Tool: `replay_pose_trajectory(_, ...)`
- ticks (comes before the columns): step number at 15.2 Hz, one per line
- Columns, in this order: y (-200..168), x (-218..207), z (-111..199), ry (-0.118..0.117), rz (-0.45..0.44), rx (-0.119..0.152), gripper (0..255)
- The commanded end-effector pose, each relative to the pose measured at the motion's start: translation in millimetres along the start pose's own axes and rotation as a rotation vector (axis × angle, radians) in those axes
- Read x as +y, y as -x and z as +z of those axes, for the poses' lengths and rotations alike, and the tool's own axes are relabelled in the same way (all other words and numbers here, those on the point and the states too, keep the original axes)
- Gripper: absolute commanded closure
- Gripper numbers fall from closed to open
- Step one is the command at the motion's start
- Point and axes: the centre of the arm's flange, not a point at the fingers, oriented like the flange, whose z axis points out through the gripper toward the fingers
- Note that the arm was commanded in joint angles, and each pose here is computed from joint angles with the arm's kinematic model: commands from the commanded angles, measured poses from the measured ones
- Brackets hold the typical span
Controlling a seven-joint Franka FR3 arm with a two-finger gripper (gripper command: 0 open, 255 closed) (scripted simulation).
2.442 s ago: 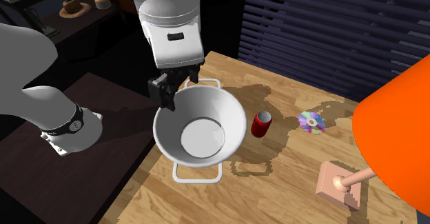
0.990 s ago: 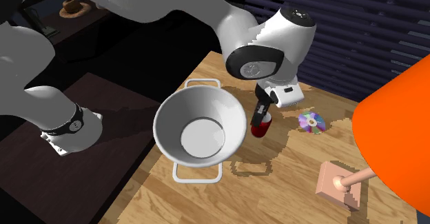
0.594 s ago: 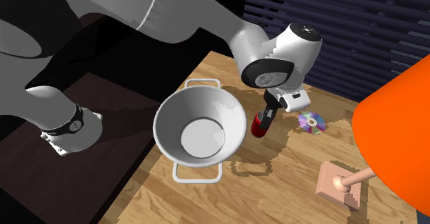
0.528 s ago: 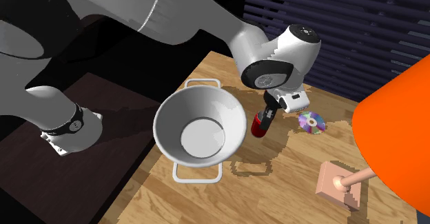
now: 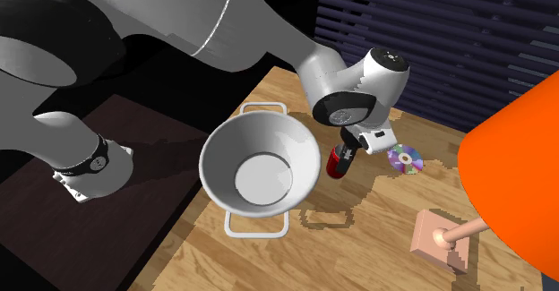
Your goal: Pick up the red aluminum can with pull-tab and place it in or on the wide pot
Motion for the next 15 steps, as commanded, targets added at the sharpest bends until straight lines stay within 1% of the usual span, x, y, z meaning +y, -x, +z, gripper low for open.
replay_pose_trajectory(1,0.0,0.1,0.3,0.000,0.000,0.000,0)
replay_pose_trajectory(4,0.0,0.1,0.3,0.000,0.000,0.000,0)
replay_pose_trajectory(5,0.0,0.1,0.3,0.000,0.000,0.000,255)
replay_pose_trajectory(14,0.0,0.1,0.4,0.000,0.000,0.000,255)
replay_pose_trajectory(15,0.0,0.1,-4.9,0.000,0.000,0.000,255)
